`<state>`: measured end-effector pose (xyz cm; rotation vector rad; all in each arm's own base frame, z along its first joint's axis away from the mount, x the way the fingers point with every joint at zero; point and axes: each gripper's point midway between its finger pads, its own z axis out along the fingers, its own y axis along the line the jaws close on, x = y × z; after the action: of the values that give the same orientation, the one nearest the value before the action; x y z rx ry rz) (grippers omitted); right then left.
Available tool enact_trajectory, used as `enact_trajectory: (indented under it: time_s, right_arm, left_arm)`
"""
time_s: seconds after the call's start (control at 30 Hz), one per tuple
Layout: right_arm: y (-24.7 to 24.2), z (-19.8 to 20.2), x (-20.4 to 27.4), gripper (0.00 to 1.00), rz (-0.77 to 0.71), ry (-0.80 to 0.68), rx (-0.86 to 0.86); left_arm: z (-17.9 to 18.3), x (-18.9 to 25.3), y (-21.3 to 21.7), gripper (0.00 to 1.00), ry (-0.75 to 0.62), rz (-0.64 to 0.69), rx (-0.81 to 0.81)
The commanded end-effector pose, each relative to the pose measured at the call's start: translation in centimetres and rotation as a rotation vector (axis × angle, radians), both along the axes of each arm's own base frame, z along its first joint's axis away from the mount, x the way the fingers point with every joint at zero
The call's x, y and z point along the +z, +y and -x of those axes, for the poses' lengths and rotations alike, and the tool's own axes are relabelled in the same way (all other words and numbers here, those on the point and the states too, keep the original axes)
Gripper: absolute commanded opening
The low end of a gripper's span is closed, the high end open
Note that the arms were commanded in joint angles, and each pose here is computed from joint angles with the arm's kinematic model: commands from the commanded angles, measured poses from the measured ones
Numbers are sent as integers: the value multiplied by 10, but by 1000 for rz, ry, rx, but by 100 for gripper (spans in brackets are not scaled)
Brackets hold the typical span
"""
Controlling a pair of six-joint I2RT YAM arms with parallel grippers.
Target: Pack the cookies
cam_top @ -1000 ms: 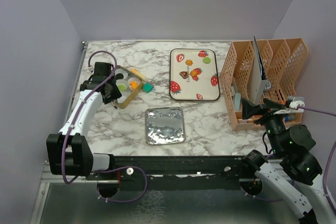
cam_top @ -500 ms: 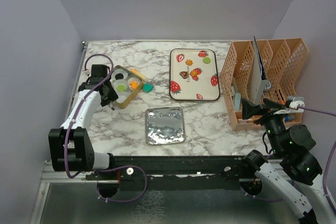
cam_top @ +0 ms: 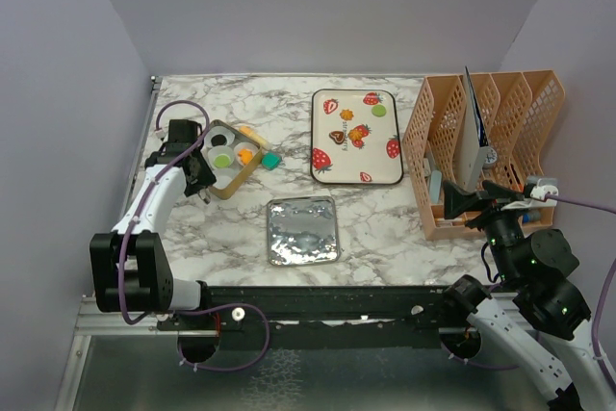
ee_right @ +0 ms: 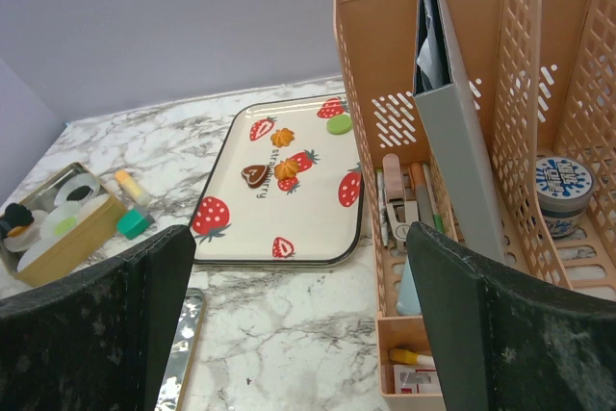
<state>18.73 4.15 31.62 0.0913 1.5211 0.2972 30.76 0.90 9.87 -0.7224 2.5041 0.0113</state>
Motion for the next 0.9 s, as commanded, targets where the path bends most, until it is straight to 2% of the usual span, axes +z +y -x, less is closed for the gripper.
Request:
enact_trajectory:
  time_s: [0.0,0.57,0.87]
  right_arm:
    - [1,1,-1,100,7,-11,13]
    - [0,2,0,100,3,-15,11]
    - [0,2,0,100,3,-15,11]
  left_arm:
    - [-7,3,8,35,-24,-34,8]
    - [-20,3,8,40,-50,-31,16]
    - [-20,6,7,46,-59,-30,12]
